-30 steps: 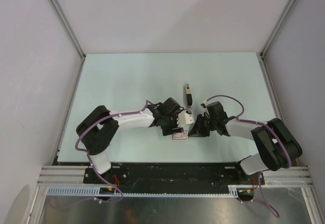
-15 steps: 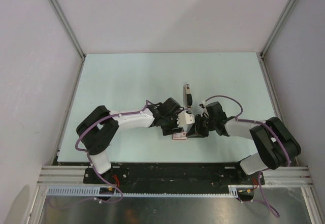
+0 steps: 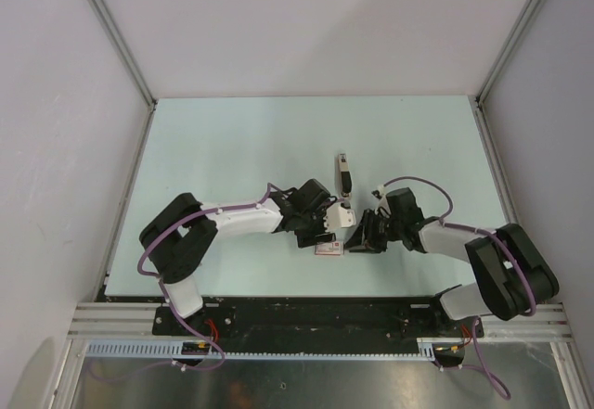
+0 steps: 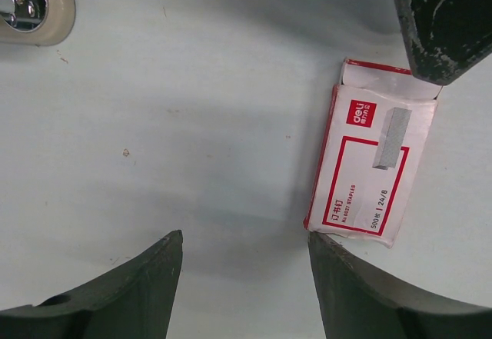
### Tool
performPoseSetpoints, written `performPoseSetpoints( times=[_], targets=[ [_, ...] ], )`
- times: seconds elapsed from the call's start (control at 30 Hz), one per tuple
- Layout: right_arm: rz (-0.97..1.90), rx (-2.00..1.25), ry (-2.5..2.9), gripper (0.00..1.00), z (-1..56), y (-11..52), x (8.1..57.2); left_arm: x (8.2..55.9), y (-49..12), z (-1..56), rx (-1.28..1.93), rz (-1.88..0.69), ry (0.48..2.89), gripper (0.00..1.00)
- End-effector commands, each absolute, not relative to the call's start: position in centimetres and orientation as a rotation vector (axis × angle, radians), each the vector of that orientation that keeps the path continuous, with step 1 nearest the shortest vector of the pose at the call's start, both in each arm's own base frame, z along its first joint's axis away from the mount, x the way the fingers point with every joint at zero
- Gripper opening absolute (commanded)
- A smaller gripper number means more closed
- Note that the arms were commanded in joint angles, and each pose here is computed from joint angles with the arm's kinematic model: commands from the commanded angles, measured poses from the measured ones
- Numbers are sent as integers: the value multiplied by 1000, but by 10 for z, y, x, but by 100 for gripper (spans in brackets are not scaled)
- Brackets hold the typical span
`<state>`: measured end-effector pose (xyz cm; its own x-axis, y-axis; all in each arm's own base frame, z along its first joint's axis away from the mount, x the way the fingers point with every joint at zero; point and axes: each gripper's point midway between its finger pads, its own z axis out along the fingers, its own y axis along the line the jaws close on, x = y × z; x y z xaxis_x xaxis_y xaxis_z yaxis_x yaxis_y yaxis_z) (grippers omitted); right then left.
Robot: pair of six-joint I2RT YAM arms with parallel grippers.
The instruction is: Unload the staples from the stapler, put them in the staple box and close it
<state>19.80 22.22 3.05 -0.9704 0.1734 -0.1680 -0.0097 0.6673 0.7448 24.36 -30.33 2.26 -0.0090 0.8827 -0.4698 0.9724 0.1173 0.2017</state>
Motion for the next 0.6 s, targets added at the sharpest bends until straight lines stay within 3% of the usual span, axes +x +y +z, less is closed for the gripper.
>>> performPoseSetpoints(
  times=[0.0, 0.07, 0.13, 0.2, 0.27, 0.3, 0.57],
  targets=[
    [1243, 121, 2564, 32, 51, 221, 210, 250, -306, 31, 1789, -206, 1883, 72],
    [1218, 120, 2528, 38, 62, 215, 219, 257, -306, 44, 1758, -170, 1879, 75],
    [1144, 98, 2502, 50, 76, 209, 230, 268, -304, 63, 1706, -115, 1874, 84],
    [1076, 67, 2473, 68, 92, 204, 241, 281, -299, 87, 1638, -74, 1871, 95],
    [1015, 45, 2449, 90, 107, 199, 250, 292, -294, 113, 1565, -67, 1872, 98],
    [985, 38, 2430, 94, 116, 197, 255, 297, -290, 127, 1526, -68, 1875, 99],
    [843, 11, 2275, 99, 180, 177, 283, 326, -233, 219, 1180, -100, 1897, 99]
  ],
)
